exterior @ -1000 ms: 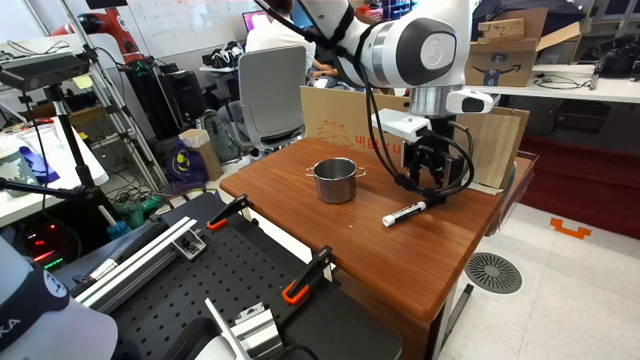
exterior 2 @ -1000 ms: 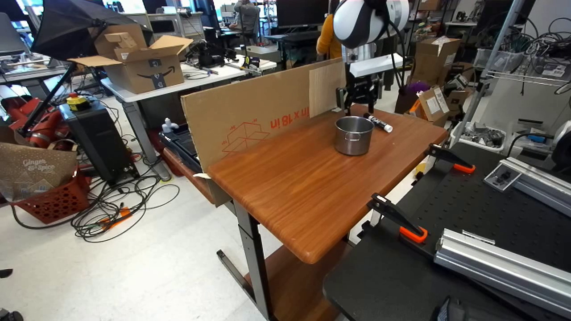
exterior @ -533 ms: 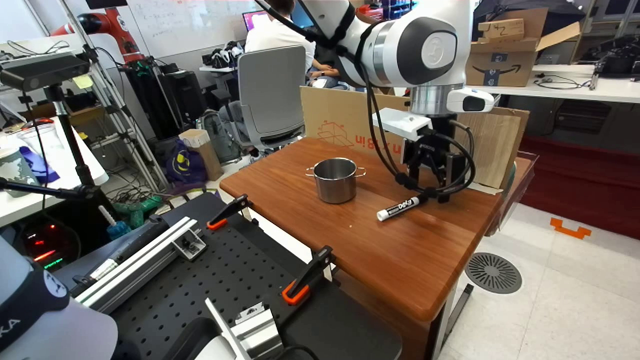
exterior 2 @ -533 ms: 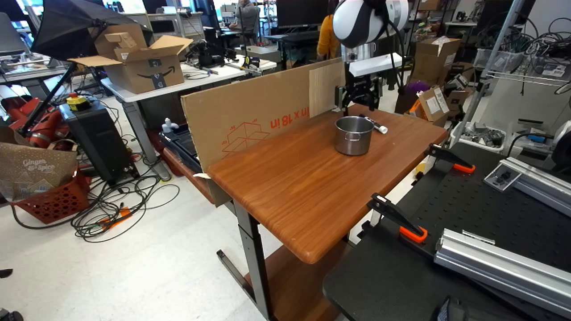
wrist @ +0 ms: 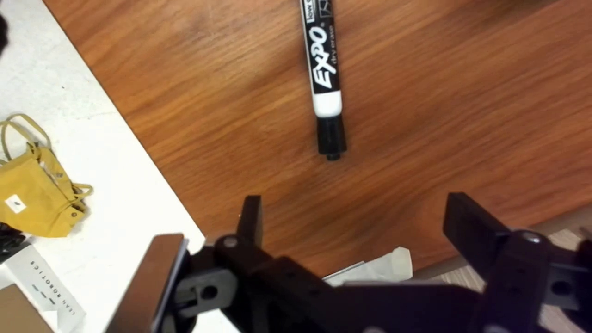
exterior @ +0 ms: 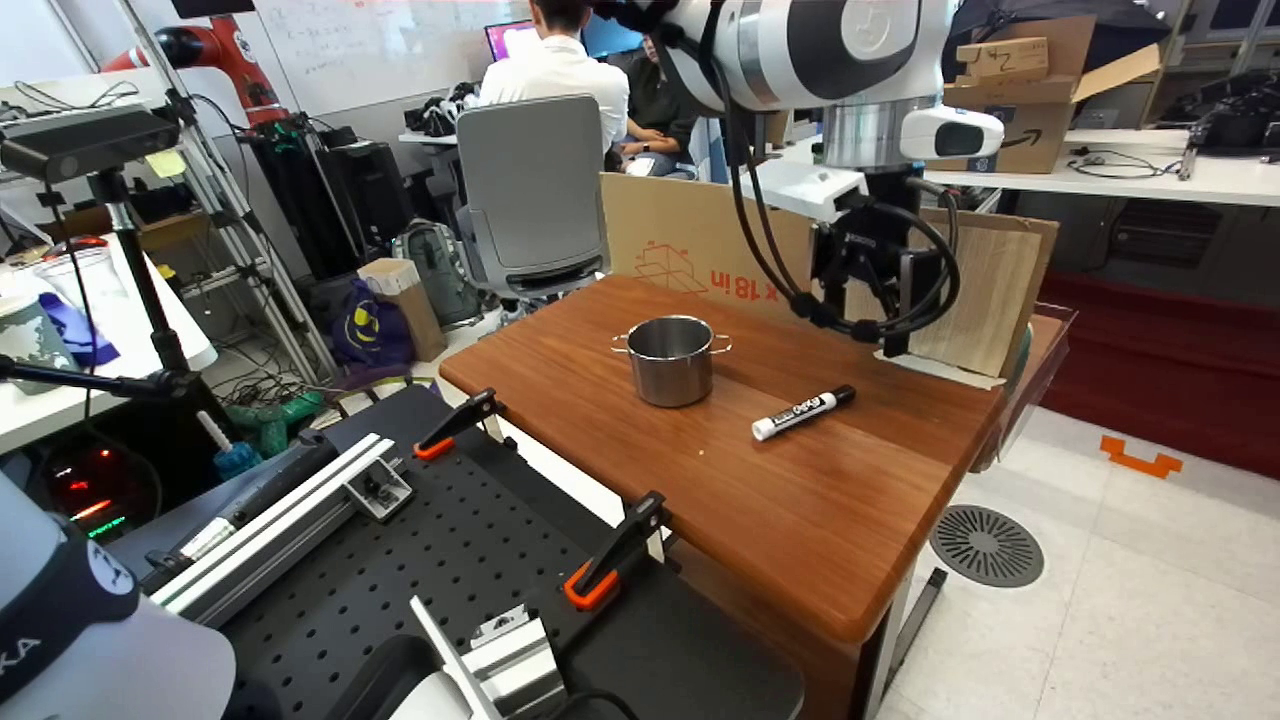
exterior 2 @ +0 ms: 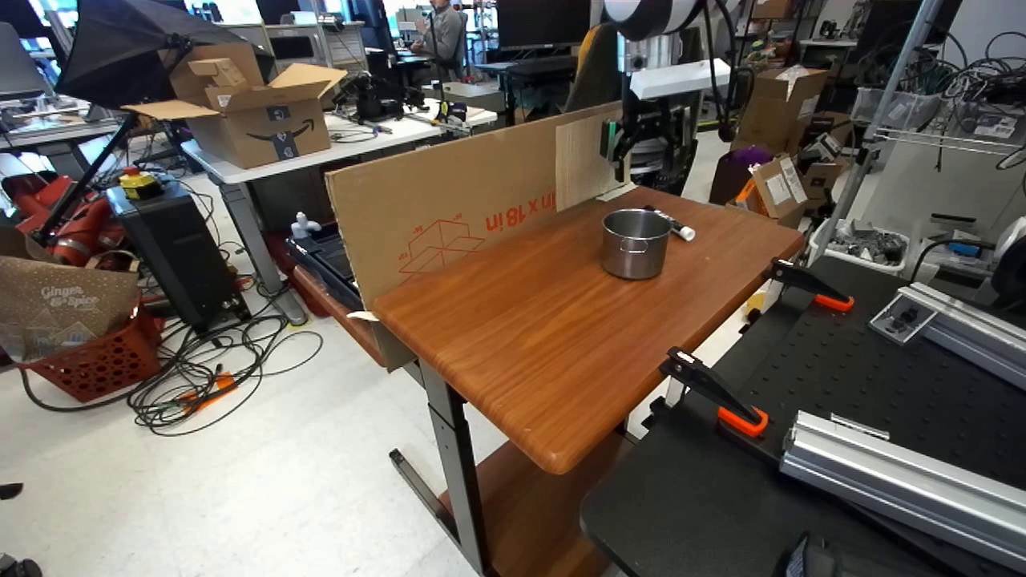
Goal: Take the marker out of the pot and place it on the desk
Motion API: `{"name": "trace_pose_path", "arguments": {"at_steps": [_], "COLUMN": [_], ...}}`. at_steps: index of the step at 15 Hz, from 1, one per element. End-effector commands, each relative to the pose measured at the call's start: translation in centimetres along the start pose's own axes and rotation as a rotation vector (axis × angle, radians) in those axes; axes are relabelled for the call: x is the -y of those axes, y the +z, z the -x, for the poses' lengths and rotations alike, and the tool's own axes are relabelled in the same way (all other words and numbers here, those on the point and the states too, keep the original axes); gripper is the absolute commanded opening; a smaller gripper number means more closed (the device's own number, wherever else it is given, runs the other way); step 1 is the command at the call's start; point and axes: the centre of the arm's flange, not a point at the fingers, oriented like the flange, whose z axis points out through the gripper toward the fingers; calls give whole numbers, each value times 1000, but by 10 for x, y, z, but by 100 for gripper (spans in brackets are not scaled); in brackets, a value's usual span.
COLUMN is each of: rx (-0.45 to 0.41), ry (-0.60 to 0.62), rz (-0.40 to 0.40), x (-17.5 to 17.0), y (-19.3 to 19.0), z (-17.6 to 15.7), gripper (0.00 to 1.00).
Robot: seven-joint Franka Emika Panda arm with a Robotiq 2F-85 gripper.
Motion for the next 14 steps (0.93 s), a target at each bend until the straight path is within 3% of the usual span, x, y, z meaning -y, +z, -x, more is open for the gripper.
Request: {"name": "trace_pose_path", "arguments": {"at_steps": [1, 14], "rx": [4, 20], "ry": [1, 1], "rz": [-2, -2], "x": [-2, -4], "y": [-7, -11], "z": [4, 15], "gripper": [100, 100]}}
